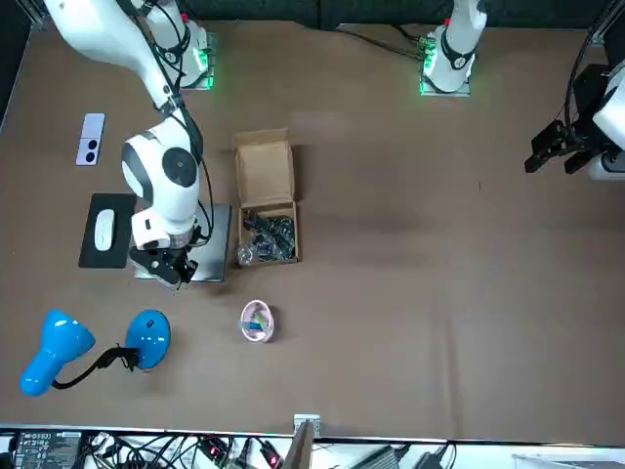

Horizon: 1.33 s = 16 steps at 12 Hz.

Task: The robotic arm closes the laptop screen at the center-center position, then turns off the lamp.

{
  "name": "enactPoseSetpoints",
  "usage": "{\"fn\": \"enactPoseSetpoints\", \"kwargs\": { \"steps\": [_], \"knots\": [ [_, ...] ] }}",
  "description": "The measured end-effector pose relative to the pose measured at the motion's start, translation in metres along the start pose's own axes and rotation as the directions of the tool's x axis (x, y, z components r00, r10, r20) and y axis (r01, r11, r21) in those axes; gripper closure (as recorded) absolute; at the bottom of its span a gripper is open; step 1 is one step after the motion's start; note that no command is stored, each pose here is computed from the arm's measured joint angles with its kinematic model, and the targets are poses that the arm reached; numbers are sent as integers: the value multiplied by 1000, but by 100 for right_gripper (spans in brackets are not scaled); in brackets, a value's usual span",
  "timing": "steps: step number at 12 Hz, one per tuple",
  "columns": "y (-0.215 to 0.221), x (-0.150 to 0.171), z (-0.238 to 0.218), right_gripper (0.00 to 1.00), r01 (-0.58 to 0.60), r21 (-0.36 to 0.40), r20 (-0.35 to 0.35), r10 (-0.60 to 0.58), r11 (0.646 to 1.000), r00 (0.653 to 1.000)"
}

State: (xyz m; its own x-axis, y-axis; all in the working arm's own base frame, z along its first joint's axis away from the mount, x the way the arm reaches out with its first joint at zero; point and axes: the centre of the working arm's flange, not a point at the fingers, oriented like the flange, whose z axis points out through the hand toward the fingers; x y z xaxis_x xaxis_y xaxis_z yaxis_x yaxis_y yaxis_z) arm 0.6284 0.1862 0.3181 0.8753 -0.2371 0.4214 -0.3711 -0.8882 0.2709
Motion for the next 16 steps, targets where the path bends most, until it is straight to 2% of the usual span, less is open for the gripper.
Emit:
{"fn": "enactPoseSetpoints", "kwargs": {
  "steps": [4,5,8,13,14,16],
  "knots": [
    [22,14,-25,3,97,13,89,-97,995,991],
    [27,16,-33,0,125,28,128,-128,992,983],
    [52,33,-64,0,173,113,214,-194,978,957],
    [115,64,-114,0,203,218,310,-265,955,913],
    [133,71,-133,0,205,249,344,-285,946,895],
    [151,76,-149,0,224,278,351,-316,934,881]
  ]
}}
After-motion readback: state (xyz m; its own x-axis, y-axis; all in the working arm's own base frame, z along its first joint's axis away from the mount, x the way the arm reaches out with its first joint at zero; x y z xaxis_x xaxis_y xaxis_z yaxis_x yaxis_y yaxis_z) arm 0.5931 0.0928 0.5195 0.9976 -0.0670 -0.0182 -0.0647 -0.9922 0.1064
